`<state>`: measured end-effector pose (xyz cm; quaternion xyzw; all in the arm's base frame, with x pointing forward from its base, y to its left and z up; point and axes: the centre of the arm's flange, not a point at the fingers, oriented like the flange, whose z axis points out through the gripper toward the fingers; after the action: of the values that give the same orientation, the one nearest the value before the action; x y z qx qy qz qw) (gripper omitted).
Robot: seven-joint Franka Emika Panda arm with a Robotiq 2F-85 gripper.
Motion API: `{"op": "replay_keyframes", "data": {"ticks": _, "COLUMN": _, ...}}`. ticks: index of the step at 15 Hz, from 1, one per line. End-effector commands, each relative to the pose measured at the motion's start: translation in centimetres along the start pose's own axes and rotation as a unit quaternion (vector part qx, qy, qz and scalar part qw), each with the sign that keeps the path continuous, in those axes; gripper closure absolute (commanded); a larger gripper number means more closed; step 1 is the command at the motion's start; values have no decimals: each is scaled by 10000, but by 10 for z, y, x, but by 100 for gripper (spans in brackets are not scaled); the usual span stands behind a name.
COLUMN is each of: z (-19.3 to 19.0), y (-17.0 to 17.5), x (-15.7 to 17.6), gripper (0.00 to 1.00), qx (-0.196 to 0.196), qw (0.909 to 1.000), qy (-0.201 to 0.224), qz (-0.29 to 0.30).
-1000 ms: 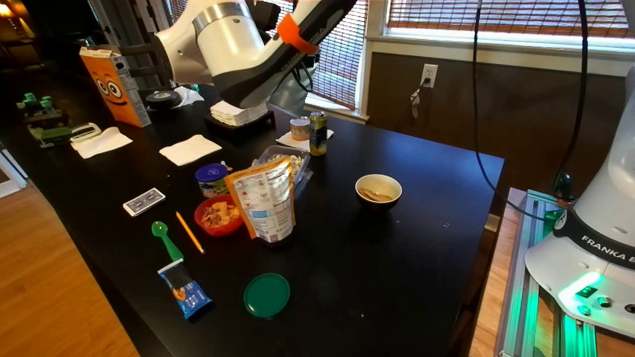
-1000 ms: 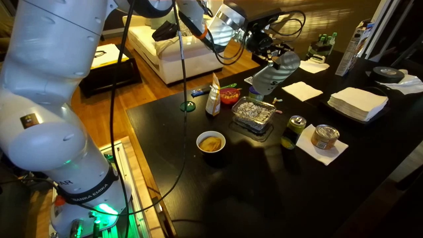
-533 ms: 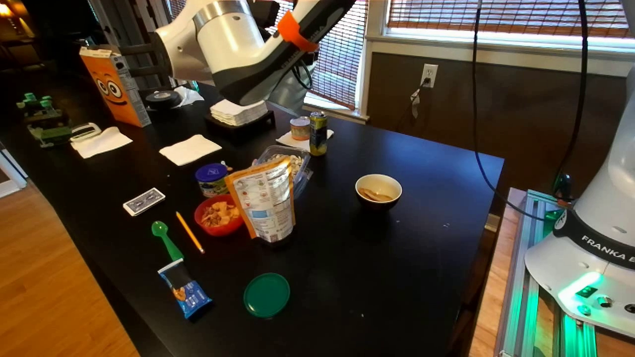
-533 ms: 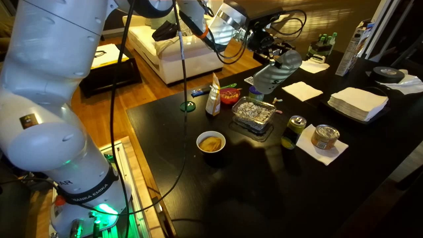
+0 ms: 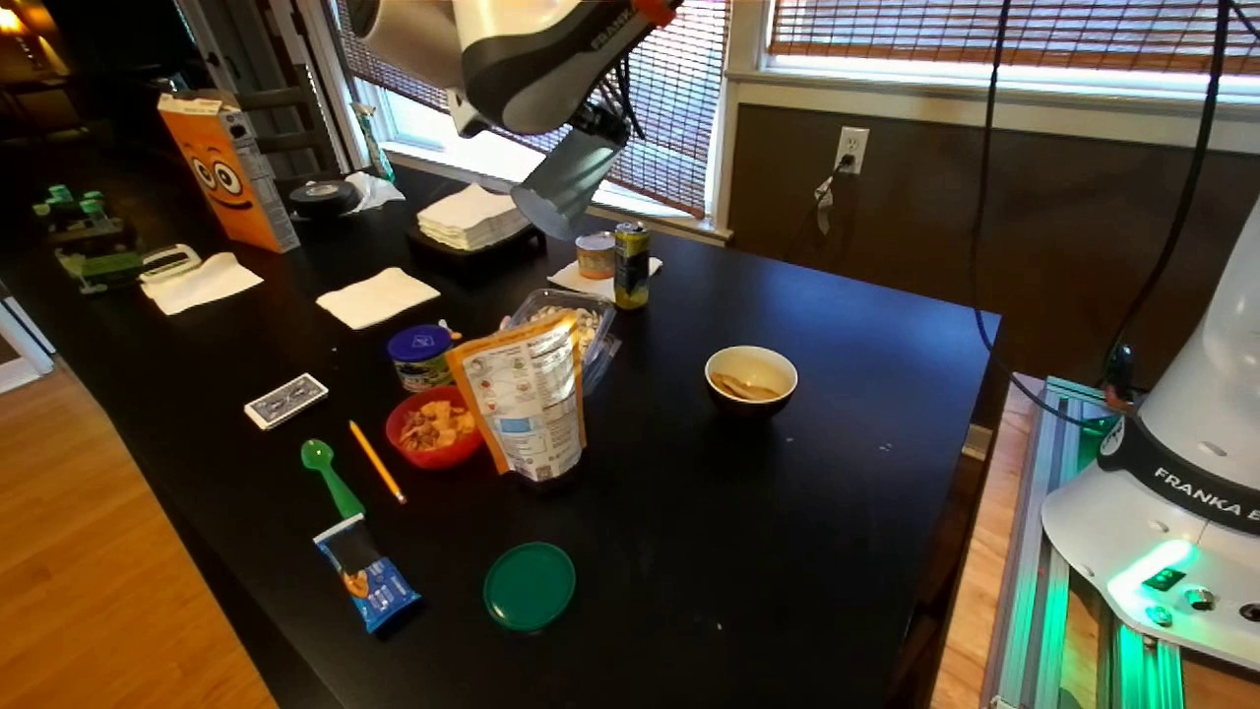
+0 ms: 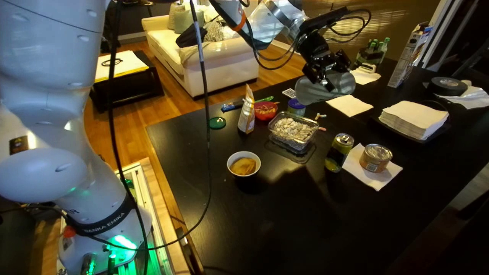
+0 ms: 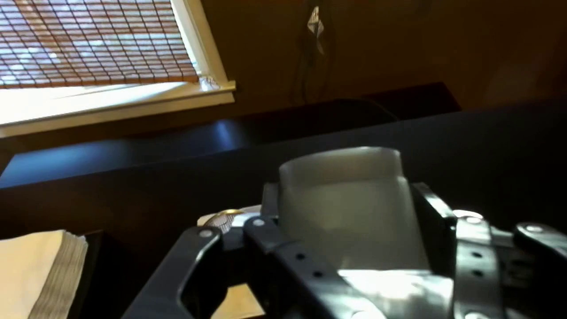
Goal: Pour the contents in the grey cup in the clear bowl.
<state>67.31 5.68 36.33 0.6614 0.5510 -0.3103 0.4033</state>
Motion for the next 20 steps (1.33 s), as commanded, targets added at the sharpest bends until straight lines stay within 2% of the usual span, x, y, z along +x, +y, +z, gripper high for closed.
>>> {"op": "replay_keyframes", "data": {"ticks": 1, "z": 22, "y": -33, "x": -19, "gripper": 52, "qx": -275, "qw": 9948, "qy": 977, "qz": 46}}
{"op": "replay_keyframes", "data": {"ticks": 3, "z": 36, "y": -42, "x": -19, "gripper": 52, "qx": -419, "qw": 9874, "qy": 1522, "qz": 138}}
{"op": "replay_keyframes", "data": {"ticks": 7, "z": 68, "y": -63, "x": -15, "gripper": 52, "qx": -559, "qw": 9668, "qy": 2483, "qz": 225}}
{"op": "replay_keyframes", "data": {"ticks": 11, "z": 84, "y": -77, "x": -14, "gripper": 52, "qx": -602, "qw": 9517, "qy": 3002, "qz": 227}}
{"op": "replay_keyframes", "data": {"ticks": 14, "z": 98, "y": -84, "x": -11, "gripper": 52, "qx": -354, "qw": 9381, "qy": 3439, "qz": 200}}
{"op": "replay_keyframes", "data": {"ticks": 18, "z": 116, "y": -94, "x": -2, "gripper": 52, "qx": -176, "qw": 9125, "qy": 4084, "qz": 161}}
{"op": "replay_keyframes", "data": {"ticks": 20, "z": 124, "y": -95, "x": 1, "gripper": 52, "qx": -207, "qw": 8960, "qy": 4434, "qz": 121}}
